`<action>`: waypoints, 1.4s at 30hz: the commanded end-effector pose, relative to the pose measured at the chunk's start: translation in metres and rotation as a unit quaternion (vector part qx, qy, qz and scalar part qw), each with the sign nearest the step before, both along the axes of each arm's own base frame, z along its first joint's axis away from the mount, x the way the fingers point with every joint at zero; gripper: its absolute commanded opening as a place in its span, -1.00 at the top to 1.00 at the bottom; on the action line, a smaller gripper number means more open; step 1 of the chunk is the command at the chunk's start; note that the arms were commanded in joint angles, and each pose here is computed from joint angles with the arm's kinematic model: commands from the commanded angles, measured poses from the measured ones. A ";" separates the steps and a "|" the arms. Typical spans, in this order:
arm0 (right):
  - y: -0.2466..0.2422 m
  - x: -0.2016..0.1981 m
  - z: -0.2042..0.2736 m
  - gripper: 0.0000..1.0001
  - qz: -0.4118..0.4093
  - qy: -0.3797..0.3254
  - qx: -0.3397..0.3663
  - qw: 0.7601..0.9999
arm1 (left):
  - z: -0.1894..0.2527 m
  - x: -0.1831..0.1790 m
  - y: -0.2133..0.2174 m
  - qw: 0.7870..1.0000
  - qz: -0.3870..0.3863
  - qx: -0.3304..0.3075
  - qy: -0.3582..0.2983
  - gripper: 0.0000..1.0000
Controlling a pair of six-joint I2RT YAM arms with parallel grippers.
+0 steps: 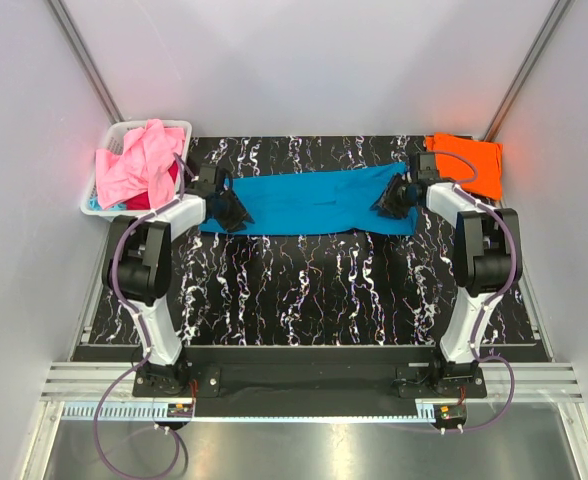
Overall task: Fold and stack the t-shirts
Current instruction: Fold the tshirt
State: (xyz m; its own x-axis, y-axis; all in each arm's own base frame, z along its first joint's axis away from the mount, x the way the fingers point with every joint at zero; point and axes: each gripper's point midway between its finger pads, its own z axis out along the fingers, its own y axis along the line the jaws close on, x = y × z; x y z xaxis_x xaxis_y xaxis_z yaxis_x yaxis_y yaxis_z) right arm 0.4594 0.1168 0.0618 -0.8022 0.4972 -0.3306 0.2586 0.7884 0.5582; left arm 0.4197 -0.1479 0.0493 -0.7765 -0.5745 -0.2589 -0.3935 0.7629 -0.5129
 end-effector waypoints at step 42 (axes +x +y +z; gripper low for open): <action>-0.106 -0.056 -0.045 0.25 -0.129 0.164 -0.190 0.959 | -0.030 -0.032 0.104 0.942 0.119 0.250 0.188 0.38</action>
State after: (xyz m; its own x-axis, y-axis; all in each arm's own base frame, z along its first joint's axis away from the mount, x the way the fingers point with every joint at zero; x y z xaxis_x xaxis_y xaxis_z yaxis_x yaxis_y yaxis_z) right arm 0.4083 0.0265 0.0171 -0.7530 0.6015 -0.2670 0.5760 0.7986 0.1745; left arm 0.3819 -0.0516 0.0181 -0.7431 -0.6191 -0.2539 -0.6534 0.7532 0.0758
